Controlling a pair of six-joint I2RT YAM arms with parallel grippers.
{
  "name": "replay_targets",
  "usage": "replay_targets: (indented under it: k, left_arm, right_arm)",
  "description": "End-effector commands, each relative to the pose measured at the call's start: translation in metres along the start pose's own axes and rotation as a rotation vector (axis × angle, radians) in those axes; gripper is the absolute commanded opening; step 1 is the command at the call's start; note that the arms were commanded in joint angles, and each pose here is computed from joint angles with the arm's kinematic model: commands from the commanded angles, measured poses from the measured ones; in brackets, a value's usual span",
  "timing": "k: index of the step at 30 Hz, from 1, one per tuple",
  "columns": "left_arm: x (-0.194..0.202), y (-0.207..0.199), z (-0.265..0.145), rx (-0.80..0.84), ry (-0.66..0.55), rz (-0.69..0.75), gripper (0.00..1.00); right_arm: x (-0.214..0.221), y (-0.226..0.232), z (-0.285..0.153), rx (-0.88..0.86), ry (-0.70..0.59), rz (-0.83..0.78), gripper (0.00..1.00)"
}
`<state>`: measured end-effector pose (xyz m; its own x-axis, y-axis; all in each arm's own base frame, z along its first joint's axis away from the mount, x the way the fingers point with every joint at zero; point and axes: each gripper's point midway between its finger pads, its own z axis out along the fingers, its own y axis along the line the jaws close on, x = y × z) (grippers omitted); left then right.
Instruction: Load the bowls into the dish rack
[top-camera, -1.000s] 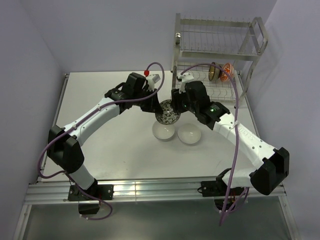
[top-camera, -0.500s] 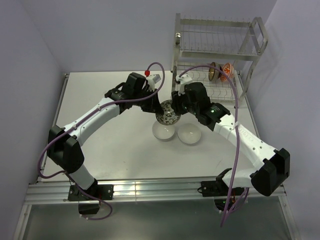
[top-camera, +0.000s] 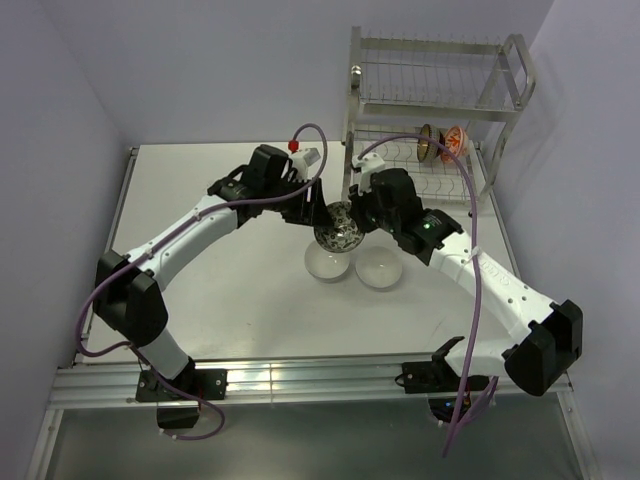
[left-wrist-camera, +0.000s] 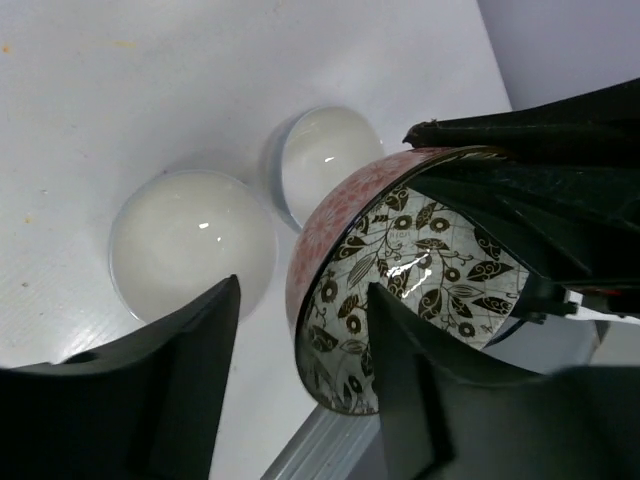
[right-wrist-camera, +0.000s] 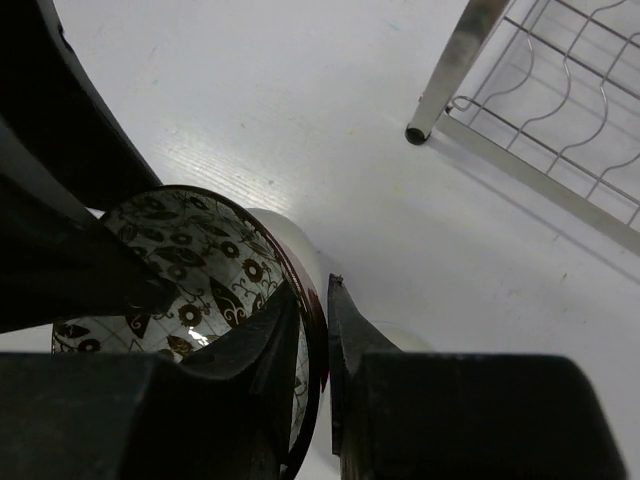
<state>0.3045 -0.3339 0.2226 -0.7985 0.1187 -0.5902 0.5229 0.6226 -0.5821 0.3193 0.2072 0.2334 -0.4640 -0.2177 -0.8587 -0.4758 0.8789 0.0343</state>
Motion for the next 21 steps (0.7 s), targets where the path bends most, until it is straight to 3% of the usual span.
replay_targets:
  k: [1,4,9,16,19,21]
  left_arm:
    - [-0.015,-0.01,-0.018,0.084,-0.049,-0.037,0.61]
    - [-0.019,0.003,-0.025,0.085,-0.06,-0.077,0.68]
    - [-0.025,0.011,-0.04,0.085,-0.091,-0.087,0.69]
    - [-0.036,0.042,-0.059,-0.019,-0.142,-0.082,0.73]
    - [-0.035,0.053,-0.064,-0.065,-0.143,-0.077,0.94]
    - [-0.038,0.057,-0.068,-0.067,-0.156,-0.081,1.0]
  right_arm:
    - [-0.025,-0.01,-0.013,0.042,-0.109,0.004,0.0]
    - [-0.024,-0.018,-0.016,0.059,-0.115,0.016,0.0]
    - [-0.022,-0.035,-0.018,0.114,-0.114,0.002,0.0]
    - [-0.016,-0.108,-0.015,0.339,-0.137,-0.042,0.0]
    - [-0.006,-0.14,-0.004,0.391,-0.095,-0.04,0.0]
    - [-0.009,-0.159,-0.001,0.432,-0.104,-0.022,0.0]
